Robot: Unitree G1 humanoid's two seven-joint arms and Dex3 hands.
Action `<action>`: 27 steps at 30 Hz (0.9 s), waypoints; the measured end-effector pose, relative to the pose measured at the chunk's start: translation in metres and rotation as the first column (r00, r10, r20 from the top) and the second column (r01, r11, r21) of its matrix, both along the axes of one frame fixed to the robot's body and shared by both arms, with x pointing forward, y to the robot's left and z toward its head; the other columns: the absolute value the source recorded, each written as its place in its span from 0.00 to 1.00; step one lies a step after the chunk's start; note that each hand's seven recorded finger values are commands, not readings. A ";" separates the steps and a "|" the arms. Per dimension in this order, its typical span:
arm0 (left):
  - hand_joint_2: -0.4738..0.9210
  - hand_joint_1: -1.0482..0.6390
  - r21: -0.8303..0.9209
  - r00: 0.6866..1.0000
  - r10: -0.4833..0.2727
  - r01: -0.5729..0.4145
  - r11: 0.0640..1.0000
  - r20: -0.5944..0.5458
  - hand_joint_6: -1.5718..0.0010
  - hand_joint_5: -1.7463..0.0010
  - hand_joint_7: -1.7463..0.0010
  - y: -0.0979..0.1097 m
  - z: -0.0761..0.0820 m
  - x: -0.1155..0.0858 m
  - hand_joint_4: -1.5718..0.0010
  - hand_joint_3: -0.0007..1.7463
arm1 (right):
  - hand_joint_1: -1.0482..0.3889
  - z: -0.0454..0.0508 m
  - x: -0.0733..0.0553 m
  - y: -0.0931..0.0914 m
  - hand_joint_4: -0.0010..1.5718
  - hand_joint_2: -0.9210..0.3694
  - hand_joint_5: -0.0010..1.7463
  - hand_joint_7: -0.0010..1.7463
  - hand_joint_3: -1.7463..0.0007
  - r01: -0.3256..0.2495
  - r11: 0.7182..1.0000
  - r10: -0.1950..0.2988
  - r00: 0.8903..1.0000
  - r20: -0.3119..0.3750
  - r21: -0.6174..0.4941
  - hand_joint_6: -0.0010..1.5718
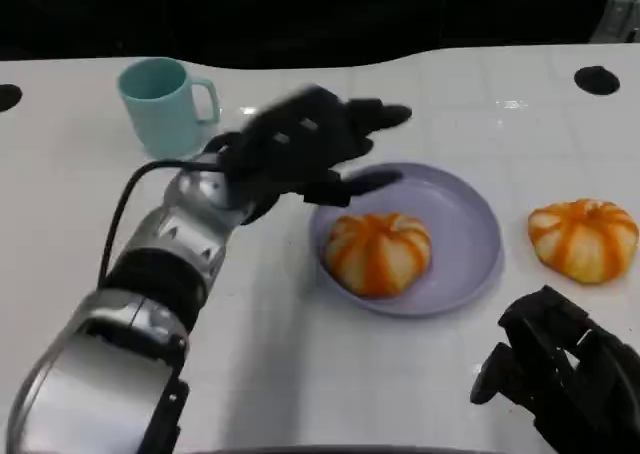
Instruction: Grasp the bread from the table and place it into the plate.
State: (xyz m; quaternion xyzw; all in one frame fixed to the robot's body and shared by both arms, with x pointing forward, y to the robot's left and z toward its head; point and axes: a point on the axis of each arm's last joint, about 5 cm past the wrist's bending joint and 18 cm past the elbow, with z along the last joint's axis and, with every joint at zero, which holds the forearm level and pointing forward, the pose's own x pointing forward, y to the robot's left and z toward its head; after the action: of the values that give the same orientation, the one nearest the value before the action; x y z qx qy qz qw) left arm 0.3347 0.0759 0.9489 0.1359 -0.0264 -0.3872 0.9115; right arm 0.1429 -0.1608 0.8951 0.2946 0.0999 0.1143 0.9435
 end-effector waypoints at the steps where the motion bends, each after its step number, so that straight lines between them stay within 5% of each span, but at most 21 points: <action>1: 1.00 0.25 -0.117 0.998 0.008 -0.014 0.993 -0.054 0.64 0.51 0.91 0.006 -0.004 -0.002 0.77 0.25 | 0.38 0.0000 0.000 0.000 0.38 0.00 1.00 0.88 0.86 0.002 1.000 -0.002 1.000 -0.002 0.000 0.31; 6: 1.00 0.26 -0.414 0.973 0.027 -0.122 0.902 -0.228 0.55 0.34 0.80 0.032 -0.024 -0.021 0.65 0.23 | 0.38 0.0011 0.000 0.000 0.38 0.00 1.00 0.89 0.86 0.008 1.000 -0.008 1.000 0.000 -0.001 0.31; 11: 1.00 0.28 -0.530 0.951 0.032 -0.198 0.825 -0.307 0.62 0.18 0.45 0.047 -0.029 -0.041 0.63 0.26 | 0.37 0.0015 0.001 0.000 0.38 0.00 1.00 0.89 0.86 0.006 1.000 -0.006 1.000 0.002 0.001 0.31; 14: 1.00 0.29 -0.561 0.942 0.026 -0.222 0.798 -0.336 0.63 0.15 0.38 0.054 -0.031 -0.054 0.62 0.27 | 0.37 0.0016 0.001 0.000 0.39 0.00 1.00 0.88 0.86 0.006 1.000 -0.006 1.000 0.002 0.001 0.31; 16: 1.00 0.26 -0.572 0.932 0.027 -0.244 0.783 -0.362 0.63 0.04 0.24 0.057 -0.034 -0.061 0.61 0.26 | 0.38 0.0017 0.001 0.001 0.39 0.00 1.00 0.89 0.86 0.004 1.000 -0.004 1.000 0.002 0.002 0.31; 27: 1.00 0.27 -0.630 0.832 0.048 -0.455 0.630 -0.553 0.66 0.00 0.06 0.062 -0.044 -0.126 0.54 0.28 | 0.38 0.0023 0.000 0.000 0.38 0.00 1.00 0.90 0.83 0.008 1.000 -0.008 1.000 0.000 -0.003 0.29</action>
State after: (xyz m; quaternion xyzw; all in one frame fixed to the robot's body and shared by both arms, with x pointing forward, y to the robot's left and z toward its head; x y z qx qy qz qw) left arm 0.2089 0.1377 0.9051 -0.3449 0.0691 -0.2269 0.9082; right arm 0.1433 -0.1604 0.8975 0.2936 0.0991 0.1103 0.9444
